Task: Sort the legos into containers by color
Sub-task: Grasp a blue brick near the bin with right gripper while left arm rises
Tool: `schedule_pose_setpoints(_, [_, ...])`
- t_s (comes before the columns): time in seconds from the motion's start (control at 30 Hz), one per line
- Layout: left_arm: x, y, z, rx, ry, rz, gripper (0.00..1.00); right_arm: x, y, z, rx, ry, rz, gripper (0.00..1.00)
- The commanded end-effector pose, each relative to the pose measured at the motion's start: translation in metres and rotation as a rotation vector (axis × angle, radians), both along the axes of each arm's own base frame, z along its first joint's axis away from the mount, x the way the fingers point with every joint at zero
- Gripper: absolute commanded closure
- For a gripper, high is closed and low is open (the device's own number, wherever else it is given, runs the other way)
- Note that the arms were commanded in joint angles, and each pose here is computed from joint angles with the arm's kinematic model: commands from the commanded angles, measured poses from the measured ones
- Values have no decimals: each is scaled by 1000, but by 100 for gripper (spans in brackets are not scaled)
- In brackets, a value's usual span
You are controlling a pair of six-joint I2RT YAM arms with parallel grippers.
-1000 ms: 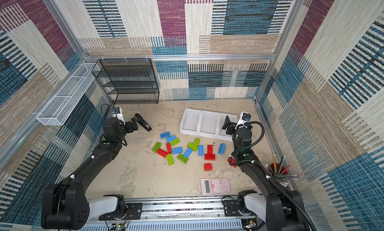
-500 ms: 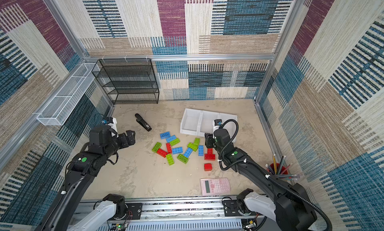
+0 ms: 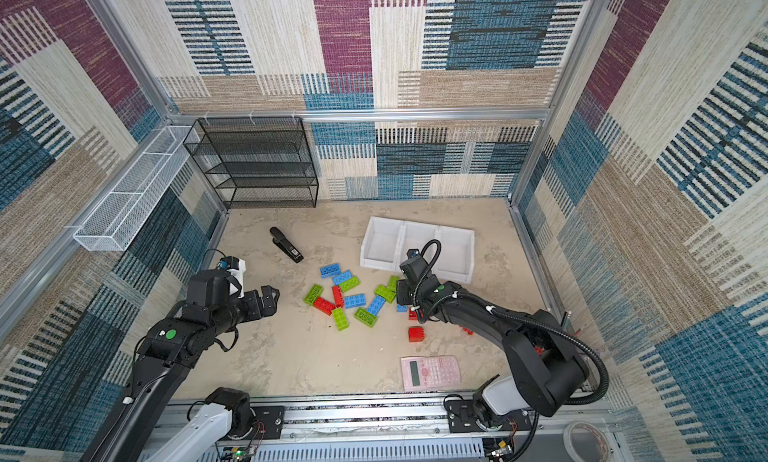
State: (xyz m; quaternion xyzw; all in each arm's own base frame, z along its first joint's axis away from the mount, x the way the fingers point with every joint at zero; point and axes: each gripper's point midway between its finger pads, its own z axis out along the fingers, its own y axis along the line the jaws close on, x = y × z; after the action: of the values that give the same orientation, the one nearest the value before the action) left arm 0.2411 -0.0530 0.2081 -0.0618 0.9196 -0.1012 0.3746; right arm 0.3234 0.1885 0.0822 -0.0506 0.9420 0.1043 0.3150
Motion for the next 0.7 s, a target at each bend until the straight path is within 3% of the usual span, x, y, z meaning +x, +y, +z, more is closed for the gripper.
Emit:
schedule_pose_setpoints(0.0, [3, -2, 1, 34, -13, -24, 1, -5, 5, -12, -1, 57, 12, 39])
schedule_pose_setpoints(0.53, [-2, -6, 3, 56, -25, -50, 1, -16, 6, -56, -96, 161, 37, 44])
schedule_pose_setpoints(0.67, [-3, -6, 3, 56, -25, -53, 1, -16, 5, -58, -118, 157, 38, 52])
